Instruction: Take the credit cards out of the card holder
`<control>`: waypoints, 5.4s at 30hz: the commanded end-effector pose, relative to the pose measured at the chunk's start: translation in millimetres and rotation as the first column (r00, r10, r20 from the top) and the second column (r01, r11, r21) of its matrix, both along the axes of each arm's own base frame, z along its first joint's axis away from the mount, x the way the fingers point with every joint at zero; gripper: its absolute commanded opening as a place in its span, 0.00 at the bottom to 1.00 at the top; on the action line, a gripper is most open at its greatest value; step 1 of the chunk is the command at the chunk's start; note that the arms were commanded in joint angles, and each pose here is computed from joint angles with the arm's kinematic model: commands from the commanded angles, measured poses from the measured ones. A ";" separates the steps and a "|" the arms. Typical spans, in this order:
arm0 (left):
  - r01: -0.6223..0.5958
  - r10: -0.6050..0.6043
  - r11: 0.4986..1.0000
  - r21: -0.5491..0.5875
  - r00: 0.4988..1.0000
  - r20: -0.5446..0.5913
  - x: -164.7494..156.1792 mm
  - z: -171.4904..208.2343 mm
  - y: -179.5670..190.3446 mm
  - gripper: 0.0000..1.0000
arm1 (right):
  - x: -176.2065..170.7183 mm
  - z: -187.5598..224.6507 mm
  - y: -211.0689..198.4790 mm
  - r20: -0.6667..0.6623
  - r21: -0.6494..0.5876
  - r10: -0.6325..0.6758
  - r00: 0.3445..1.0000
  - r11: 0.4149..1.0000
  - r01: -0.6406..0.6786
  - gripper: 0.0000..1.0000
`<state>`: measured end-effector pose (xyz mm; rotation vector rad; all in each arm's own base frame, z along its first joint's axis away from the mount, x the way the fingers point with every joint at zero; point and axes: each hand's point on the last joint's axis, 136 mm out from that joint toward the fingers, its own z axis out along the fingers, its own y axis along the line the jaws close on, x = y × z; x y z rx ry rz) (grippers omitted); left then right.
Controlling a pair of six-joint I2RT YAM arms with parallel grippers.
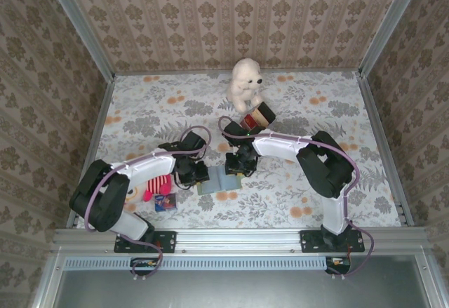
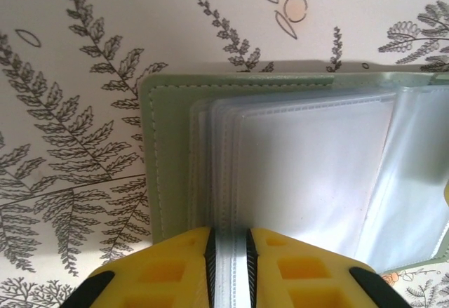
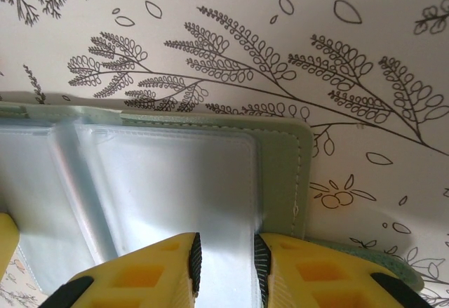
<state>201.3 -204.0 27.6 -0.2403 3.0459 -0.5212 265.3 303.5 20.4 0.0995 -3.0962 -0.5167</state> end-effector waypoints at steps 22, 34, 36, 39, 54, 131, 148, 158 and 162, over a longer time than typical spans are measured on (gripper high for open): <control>0.015 -0.013 0.998 -0.065 1.000 0.026 5.5 15.9 -11.8 0.49 | -12.4 -29.8 -4.9 -0.068 -0.025 0.015 0.998 1.000 -0.017 0.30; 0.009 -0.010 1.000 -0.028 0.999 -0.030 1.7 -0.4 -9.5 0.55 | -14.4 -33.3 -8.5 -0.076 -0.035 0.012 0.997 0.999 -0.015 0.30; 0.009 -0.009 1.000 -0.021 1.000 -0.030 1.7 -1.0 -8.3 0.57 | -14.7 -33.7 -8.5 -0.077 -0.036 0.014 0.997 0.999 -0.016 0.30; 0.009 -0.010 1.000 -0.016 0.999 -0.031 1.9 -2.2 -7.9 0.59 | -15.2 -34.2 -8.9 -0.078 -0.037 0.014 0.997 0.999 -0.016 0.30; 0.076 -0.078 0.978 -0.192 0.997 0.000 13.8 8.5 -49.0 0.31 | -16.2 -31.1 -4.2 -0.078 -0.003 0.031 0.996 1.000 -0.031 0.28; -0.056 0.060 0.984 -0.171 0.998 0.013 18.7 11.3 -11.1 0.53 | 2.1 17.8 5.6 0.046 0.114 0.002 0.999 0.993 -0.007 0.42; -0.024 0.026 0.981 -0.194 1.000 0.006 19.4 9.0 -18.5 0.43 | -3.6 -2.2 2.4 -0.007 0.076 0.010 1.000 0.997 -0.009 0.40; -0.006 0.012 0.973 -0.230 1.000 0.026 21.0 16.4 -23.8 0.36 | -9.4 -14.8 0.0 -0.047 0.054 0.017 0.999 0.998 -0.014 0.38; -0.003 0.012 0.972 -0.233 0.999 0.034 21.8 17.4 -24.3 0.38 | -10.3 -16.5 0.0 -0.051 0.052 0.019 0.999 0.998 -0.017 0.38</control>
